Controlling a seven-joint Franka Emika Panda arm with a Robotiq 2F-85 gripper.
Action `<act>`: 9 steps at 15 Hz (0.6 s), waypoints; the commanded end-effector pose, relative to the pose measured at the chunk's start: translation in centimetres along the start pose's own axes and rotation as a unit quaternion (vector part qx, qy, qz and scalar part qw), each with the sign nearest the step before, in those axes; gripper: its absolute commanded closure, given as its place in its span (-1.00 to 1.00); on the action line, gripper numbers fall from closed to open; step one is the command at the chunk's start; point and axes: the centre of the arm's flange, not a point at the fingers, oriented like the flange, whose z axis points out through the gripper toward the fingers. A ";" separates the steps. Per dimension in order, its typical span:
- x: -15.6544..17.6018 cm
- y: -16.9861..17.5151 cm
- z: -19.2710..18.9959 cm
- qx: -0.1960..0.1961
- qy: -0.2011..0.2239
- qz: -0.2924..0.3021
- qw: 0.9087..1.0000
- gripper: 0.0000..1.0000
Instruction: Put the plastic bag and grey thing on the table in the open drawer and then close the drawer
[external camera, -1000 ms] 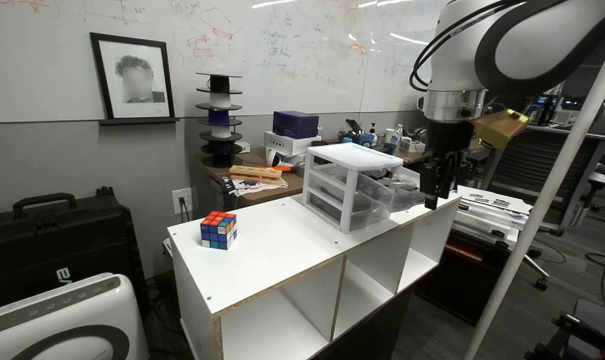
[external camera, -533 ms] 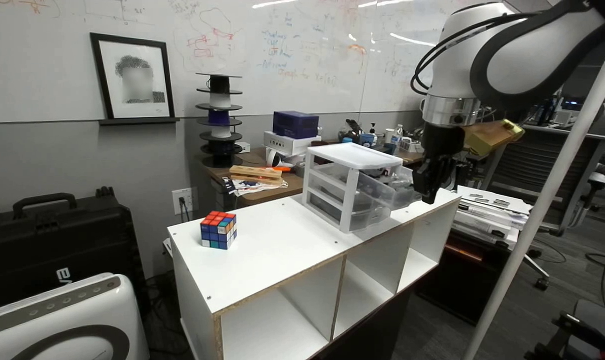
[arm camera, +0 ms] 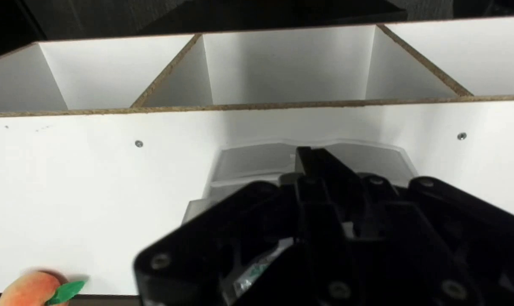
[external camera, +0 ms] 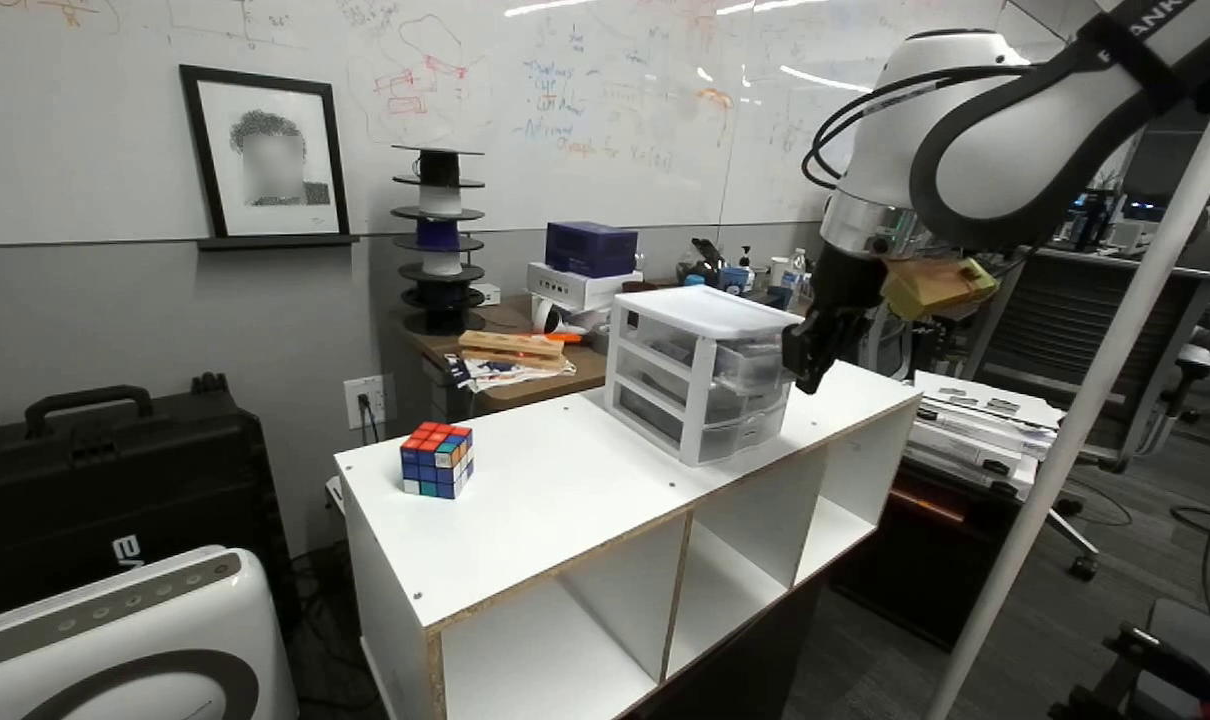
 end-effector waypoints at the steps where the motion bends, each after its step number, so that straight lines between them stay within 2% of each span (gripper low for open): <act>1: 3.7 0.3 0.5 0.013 0.042 0.025 0.999 0.87; 5: 6.2 0.7 0.0 0.029 0.058 0.052 0.997 0.88; 9: 6.1 1.0 -0.5 0.037 0.055 0.069 0.995 0.87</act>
